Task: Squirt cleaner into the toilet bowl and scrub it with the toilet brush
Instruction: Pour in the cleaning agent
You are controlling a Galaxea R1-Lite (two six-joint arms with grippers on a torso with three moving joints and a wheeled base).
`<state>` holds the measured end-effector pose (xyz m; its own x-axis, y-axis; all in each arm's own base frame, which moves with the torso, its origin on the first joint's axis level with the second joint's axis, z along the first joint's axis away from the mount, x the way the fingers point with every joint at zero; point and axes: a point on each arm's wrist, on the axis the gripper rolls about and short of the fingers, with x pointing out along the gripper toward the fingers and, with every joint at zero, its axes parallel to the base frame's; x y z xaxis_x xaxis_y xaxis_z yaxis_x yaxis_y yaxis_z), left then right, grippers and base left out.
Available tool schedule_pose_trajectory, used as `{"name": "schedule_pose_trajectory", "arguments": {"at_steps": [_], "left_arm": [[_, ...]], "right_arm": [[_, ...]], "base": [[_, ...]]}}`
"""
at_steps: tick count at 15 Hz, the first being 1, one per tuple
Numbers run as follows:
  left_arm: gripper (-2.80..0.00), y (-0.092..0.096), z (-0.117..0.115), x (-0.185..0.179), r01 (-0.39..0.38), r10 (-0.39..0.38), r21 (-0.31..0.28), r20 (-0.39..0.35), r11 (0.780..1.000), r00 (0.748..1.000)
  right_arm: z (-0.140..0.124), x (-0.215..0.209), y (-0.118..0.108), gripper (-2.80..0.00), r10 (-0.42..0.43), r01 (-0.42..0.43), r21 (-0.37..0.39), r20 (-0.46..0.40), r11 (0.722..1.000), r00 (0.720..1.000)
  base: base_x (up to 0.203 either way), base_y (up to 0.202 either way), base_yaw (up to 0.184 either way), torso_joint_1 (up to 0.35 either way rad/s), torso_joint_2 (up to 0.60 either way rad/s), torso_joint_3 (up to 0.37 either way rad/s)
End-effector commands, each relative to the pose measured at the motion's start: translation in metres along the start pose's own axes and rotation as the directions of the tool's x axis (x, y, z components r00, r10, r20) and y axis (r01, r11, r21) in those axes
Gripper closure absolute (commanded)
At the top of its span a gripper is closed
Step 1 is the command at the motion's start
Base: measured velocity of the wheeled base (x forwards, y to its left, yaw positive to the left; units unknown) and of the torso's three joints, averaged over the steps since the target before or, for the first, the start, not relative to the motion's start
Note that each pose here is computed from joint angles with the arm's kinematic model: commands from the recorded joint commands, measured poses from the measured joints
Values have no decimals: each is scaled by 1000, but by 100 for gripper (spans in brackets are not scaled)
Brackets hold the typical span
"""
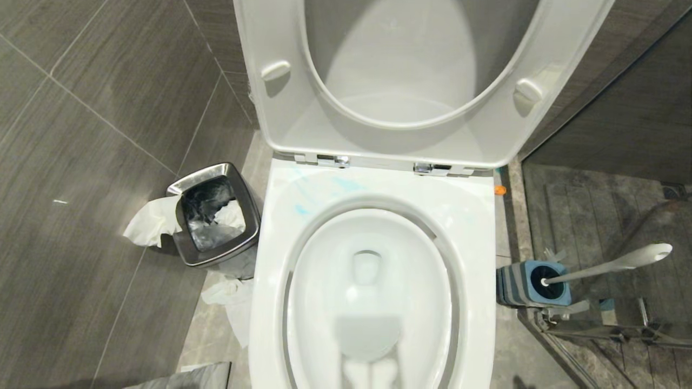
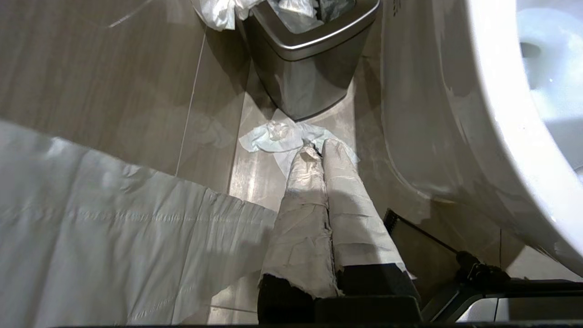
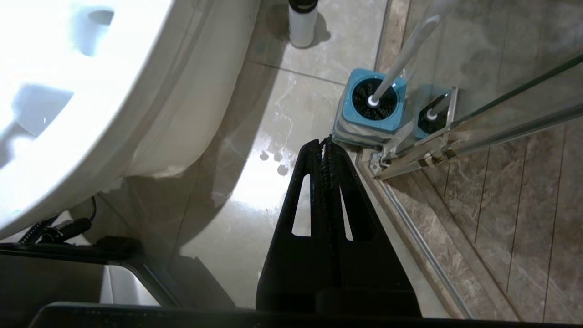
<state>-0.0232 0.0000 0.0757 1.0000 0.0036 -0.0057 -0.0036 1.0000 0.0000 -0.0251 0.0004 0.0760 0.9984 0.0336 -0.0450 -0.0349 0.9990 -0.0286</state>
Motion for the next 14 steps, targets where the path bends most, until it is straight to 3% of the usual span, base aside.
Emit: {"name": "schedule_pose_trajectory", "arguments": {"at_steps": [1,10,14], "left_arm": [[0,0,0,0,0,0,0,-2,1000,1000],[0,0,0,0,-1,1,0,0,1000,1000],[0,0,0,0,-1,1,0,4,1000,1000]], "right_arm": [[0,0,0,0,2,-2,-1,-2,1000,1000],[0,0,0,0,3,-3,-1,-1,1000,1000],[0,0,0,0,3,-3,-1,-1,1000,1000]], "base": [[0,0,0,-3,0,-195],[0,0,0,3,2,-195],[0,0,0,1,5,-40]]}}
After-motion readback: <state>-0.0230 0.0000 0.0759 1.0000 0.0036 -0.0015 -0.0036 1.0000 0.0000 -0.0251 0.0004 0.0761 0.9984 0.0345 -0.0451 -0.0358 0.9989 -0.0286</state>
